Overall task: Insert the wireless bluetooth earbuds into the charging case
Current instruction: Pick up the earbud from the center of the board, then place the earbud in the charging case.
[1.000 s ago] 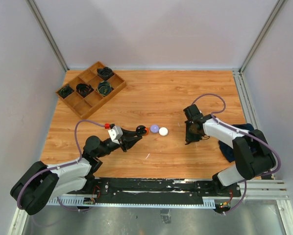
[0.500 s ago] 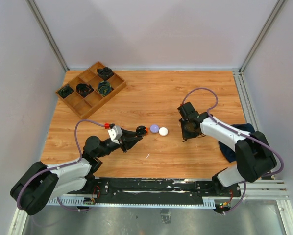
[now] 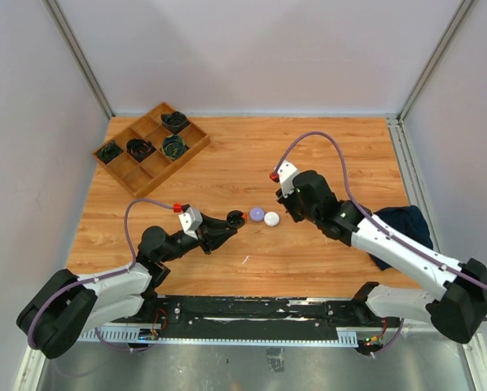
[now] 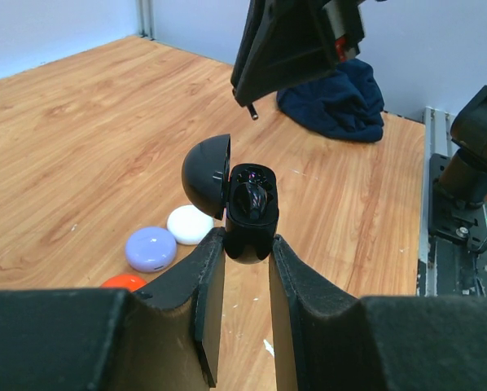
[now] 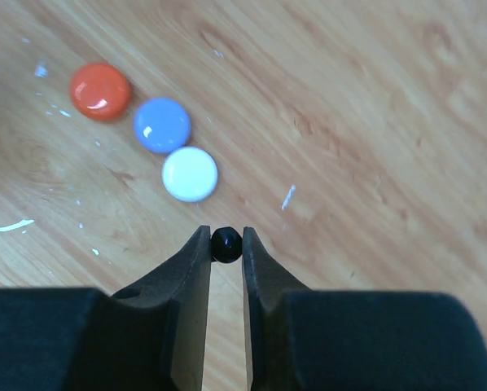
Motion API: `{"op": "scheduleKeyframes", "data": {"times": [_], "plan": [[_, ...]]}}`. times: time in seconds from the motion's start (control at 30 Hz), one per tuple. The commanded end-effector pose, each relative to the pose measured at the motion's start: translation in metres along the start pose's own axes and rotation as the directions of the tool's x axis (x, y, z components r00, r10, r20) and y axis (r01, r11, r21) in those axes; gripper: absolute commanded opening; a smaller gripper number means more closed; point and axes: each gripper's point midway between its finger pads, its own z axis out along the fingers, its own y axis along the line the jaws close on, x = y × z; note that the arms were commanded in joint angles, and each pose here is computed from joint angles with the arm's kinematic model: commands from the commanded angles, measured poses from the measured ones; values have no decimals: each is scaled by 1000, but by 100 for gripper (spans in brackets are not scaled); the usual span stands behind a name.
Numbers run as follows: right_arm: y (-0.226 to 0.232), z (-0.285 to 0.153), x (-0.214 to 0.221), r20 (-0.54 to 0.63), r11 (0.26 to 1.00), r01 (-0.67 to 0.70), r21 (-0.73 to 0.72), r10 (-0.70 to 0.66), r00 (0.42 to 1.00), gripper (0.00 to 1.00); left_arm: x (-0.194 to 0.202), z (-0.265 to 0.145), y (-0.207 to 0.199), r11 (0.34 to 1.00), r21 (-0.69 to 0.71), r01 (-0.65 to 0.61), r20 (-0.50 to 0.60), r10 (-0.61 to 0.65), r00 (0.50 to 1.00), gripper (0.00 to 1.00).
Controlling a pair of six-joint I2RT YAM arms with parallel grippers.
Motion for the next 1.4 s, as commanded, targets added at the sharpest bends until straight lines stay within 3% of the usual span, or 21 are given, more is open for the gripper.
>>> {"op": "scheduleKeyframes", "data": {"times": [0.0,0.13,0.33,0.7,1.07,1.37], "plan": [[19,-14,-43,232,954,298,-43,-281,931,11,-23,5,-6,999,35,-10,70,7,998,0],[41,-32,-66,385,901,427,-77,-368,846,13,-27,5,-9,999,45,0,81,-4,997,0],[73,-52,-88,579,798,599,-62,-461,673,15,-32,3,-11,999,47,9,96,-13,995,0],[112,-78,-115,738,655,755,5,-512,439,19,-34,4,-6,999,21,37,105,-39,994,0],[151,-81,-120,791,574,817,55,-525,316,21,-41,1,-16,998,67,8,139,-17,990,0],[159,-80,-117,801,560,827,56,-519,297,21,-49,-1,-19,997,74,-8,165,-4,986,0]]}}
